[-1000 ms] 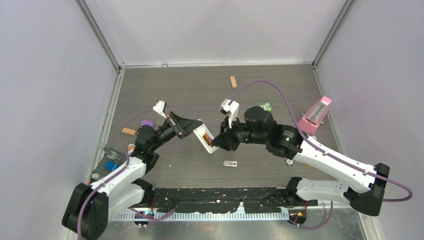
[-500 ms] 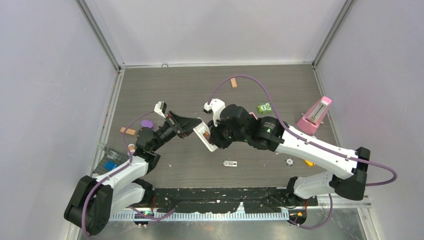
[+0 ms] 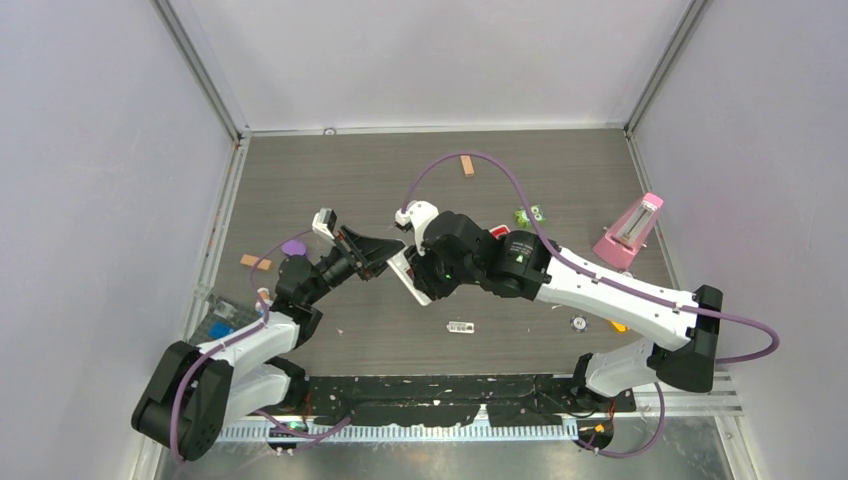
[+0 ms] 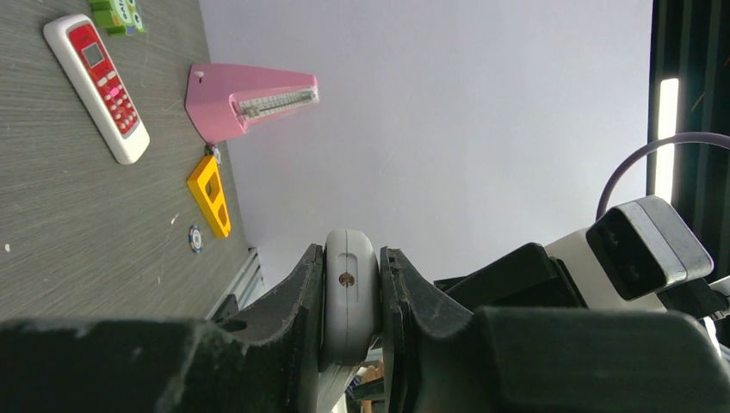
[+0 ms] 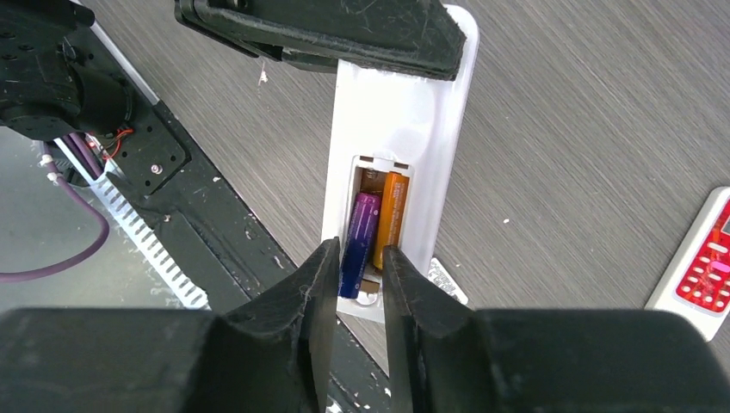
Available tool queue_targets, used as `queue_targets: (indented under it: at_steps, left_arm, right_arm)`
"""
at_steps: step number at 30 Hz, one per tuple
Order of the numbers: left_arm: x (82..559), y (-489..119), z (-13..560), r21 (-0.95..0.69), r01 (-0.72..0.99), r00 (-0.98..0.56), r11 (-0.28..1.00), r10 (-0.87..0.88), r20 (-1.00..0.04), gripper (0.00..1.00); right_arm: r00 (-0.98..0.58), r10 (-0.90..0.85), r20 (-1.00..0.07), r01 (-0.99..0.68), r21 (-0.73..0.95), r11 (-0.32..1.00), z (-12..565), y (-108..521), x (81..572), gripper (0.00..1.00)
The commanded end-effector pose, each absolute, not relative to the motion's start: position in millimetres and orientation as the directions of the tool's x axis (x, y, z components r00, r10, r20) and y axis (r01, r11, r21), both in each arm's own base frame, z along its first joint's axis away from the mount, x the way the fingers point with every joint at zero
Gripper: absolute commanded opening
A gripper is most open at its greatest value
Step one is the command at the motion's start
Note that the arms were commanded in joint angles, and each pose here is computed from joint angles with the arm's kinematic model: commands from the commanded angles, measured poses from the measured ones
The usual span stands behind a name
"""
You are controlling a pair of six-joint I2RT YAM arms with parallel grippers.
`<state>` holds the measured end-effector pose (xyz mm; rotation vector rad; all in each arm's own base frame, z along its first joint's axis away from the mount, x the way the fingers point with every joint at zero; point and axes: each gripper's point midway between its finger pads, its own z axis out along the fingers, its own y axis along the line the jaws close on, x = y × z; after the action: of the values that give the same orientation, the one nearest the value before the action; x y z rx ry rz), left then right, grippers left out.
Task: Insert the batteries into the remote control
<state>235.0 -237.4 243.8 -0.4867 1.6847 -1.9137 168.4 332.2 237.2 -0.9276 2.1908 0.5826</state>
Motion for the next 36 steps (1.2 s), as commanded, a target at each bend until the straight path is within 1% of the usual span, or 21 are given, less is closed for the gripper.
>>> queue_targets:
  at_steps: [1,4,9,12,13,15,16,17,18,21,26,29,33,36]
  left_arm:
    - [227,-236,266,-0.964,0.229,-0.794,-0.137,-0.599,-0.103,0.0]
    - [228,-236,264,-0.966,0.22,-0.792,-0.138,-0.604,-0.094,0.0]
    - [228,-235,263,-0.968,0.204,-0.792,-0.148,-0.606,-0.074,0.0]
    - [227,-233,264,-0.968,0.195,-0.792,-0.161,-0.608,-0.058,0.0]
    - [226,-233,265,-0.968,0.191,-0.791,-0.165,-0.61,-0.052,0.0]
    - [226,-231,265,-0.969,0.17,-0.79,-0.182,-0.613,-0.023,0.0]
    - [227,-230,264,-0.97,0.152,-0.788,-0.19,-0.616,-0.003,0.0]
    - [227,-229,263,-0.971,0.136,-0.787,-0.198,-0.617,0.016,0.0]
    - [227,-228,262,-0.971,0.124,-0.785,-0.206,-0.618,0.031,0.0]
    - [227,-226,261,-0.969,0.087,-0.781,-0.233,-0.619,0.079,0.0]
    - [225,-222,262,-0.962,0.05,-0.773,-0.268,-0.621,0.133,0.0]
    - [222,-220,269,-0.957,0.054,-0.775,-0.285,-0.617,0.14,0.0]
    - [220,-219,273,-0.956,0.058,-0.774,-0.287,-0.618,0.138,0.0]
    - [219,-218,274,-0.957,0.061,-0.772,-0.283,-0.621,0.134,0.0]
  right_arm:
    - [-0.494,-0.377,-0.783,-0.73,0.137,0.67,267,332,176,0.33]
    - [-0.493,-0.332,-0.804,-0.715,0.156,0.681,280,330,178,0.39]
    - [-0.509,-0.255,-0.822,-0.668,0.19,0.72,290,318,183,0.44]
    - [-0.513,-0.175,-0.84,-0.642,0.24,0.728,301,310,183,0.53]
    - [-0.519,-0.17,-0.838,-0.635,0.245,0.732,296,307,183,0.55]
    - [-0.53,-0.113,-0.84,-0.62,0.293,0.728,299,304,180,0.6]
    - [-0.516,-0.069,-0.854,-0.625,0.32,0.712,310,303,179,0.61]
    - [-0.522,-0.056,-0.851,-0.628,0.339,0.7,308,301,174,0.62]
    - [-0.516,-0.033,-0.856,-0.633,0.355,0.688,311,303,174,0.62]
    - [-0.523,-0.037,-0.852,-0.652,0.371,0.661,306,304,167,0.62]
    - [-0.518,-0.1,-0.85,-0.76,0.403,0.51,307,319,139,0.63]
    - [-0.52,-0.118,-0.846,-0.763,0.398,0.51,302,319,139,0.63]
    - [-0.529,-0.131,-0.839,-0.76,0.399,0.514,297,322,139,0.58]
    - [-0.536,-0.128,-0.834,-0.752,0.404,0.52,294,325,141,0.49]
